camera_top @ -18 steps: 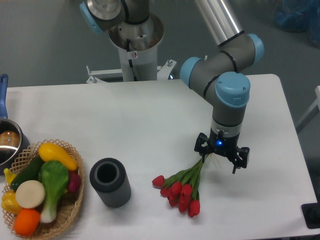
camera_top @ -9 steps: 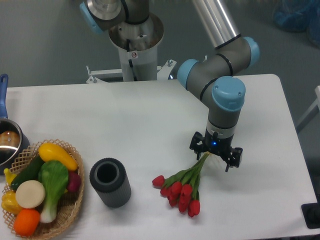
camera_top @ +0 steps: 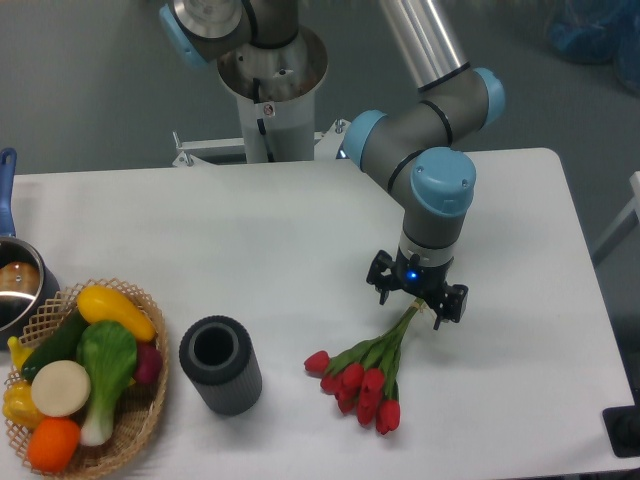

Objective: Pick up the flowers from the table
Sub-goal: 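Lower the open gripper onto the tulip stems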

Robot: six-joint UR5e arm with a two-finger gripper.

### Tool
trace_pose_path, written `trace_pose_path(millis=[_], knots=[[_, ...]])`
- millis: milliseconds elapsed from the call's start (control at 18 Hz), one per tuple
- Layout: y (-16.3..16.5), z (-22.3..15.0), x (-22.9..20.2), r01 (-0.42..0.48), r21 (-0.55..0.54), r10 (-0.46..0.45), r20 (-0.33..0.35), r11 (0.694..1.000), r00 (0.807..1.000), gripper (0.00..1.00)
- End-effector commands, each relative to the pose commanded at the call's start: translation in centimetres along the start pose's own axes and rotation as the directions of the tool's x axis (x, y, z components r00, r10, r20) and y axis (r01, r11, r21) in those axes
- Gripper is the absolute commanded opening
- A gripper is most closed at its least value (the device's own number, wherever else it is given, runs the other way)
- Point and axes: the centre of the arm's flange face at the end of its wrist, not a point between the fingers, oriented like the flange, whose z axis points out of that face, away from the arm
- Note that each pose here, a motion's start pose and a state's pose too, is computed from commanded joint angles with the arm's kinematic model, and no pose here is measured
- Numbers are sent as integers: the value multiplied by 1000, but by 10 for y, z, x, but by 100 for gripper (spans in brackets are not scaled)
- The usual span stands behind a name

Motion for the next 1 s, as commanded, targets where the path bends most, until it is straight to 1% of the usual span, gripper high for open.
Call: trace_pose_path(millis=[222,333,444,556,1000], knots=[[-6,6,0,-11,2,11,-3,1000,1000,100],[-9,8,-1,-15,12,15,15,1000,1000,100],[-9,24,-2,-20,7,20,-1,1000,1000,100],[-18,32,2,-31,4,31,-12,1000,999,100],[-14,34,6,-35,-1,35,-25,999,999,100]])
